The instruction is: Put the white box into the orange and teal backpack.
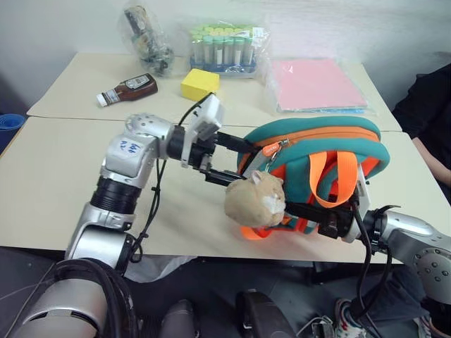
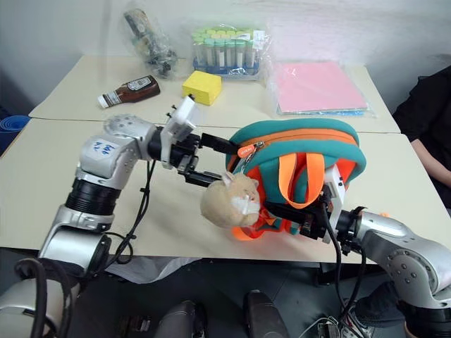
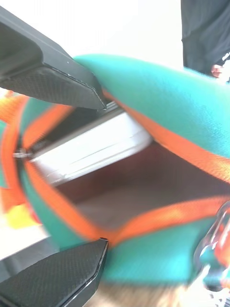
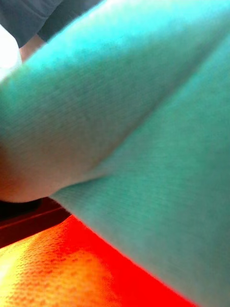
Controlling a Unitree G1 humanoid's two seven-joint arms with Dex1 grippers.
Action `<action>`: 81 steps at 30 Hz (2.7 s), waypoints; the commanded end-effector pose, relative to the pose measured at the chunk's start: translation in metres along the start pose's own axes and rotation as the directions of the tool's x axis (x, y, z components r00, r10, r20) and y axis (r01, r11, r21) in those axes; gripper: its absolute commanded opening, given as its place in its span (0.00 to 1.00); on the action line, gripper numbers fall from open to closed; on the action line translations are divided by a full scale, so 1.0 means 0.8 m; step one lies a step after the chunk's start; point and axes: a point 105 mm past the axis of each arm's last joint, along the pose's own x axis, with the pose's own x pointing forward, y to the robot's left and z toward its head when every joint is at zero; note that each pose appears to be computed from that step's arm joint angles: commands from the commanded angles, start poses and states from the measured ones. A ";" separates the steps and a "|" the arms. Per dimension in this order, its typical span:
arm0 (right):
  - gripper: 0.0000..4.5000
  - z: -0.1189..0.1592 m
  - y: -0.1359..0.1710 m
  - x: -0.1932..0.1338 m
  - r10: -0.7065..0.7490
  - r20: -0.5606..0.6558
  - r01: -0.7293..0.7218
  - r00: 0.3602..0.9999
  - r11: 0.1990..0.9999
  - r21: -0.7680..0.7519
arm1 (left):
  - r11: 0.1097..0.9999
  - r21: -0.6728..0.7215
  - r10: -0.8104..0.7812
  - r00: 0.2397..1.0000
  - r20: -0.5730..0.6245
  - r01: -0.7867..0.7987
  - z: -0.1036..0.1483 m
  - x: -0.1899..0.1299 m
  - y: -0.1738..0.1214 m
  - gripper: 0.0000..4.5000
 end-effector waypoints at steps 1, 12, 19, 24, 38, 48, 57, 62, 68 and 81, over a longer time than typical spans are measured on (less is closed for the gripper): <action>0.00 0.009 0.008 0.000 0.005 0.025 -0.004 1.000 0.999 -0.039 | 0.999 0.053 0.012 1.000 0.014 -0.013 0.025 -0.022 0.004 0.99; 0.00 0.002 0.009 0.005 0.008 0.003 -0.008 1.000 0.999 -0.040 | 0.982 -0.067 -0.169 0.980 0.104 0.176 0.043 -0.032 -0.058 0.99; 0.00 0.011 0.006 0.006 0.018 0.012 -0.017 1.000 0.999 -0.041 | 0.978 -0.074 -0.188 0.980 0.069 0.193 0.027 -0.003 -0.069 0.99; 0.00 0.012 0.006 0.009 0.028 0.018 -0.028 0.999 0.999 -0.033 | 0.972 -0.138 -0.175 0.978 0.115 0.190 0.022 0.032 -0.062 0.99; 0.00 0.017 0.004 0.010 0.024 0.039 -0.023 0.999 0.999 -0.030 | 0.975 -0.176 -0.125 0.990 0.061 0.134 0.002 0.048 -0.043 0.31; 0.00 0.013 0.001 -0.002 -0.003 0.036 0.003 0.999 1.000 -0.010 | 0.976 -0.099 -0.180 0.975 0.132 0.193 0.046 0.007 -0.045 0.00; 0.00 0.016 0.000 -0.028 -0.030 0.051 0.030 0.998 1.000 0.009 | 0.997 -0.077 -0.040 0.991 -0.128 0.030 0.020 -0.092 -0.002 0.00; 0.00 0.013 0.015 -0.032 0.042 0.032 -0.042 0.999 0.999 0.007 | 0.997 0.065 0.068 0.931 -0.359 -0.047 -0.036 -0.093 0.027 0.00; 0.00 0.017 0.019 -0.028 0.061 0.044 -0.061 0.997 0.998 -0.001 | 0.987 0.138 -0.023 0.921 -0.388 0.083 -0.070 -0.052 0.015 0.00; 0.07 0.025 -0.006 -0.048 -0.095 0.002 0.094 0.995 0.989 -0.117 | 0.997 0.046 -0.042 0.943 -0.329 0.060 -0.110 -0.028 -0.015 0.13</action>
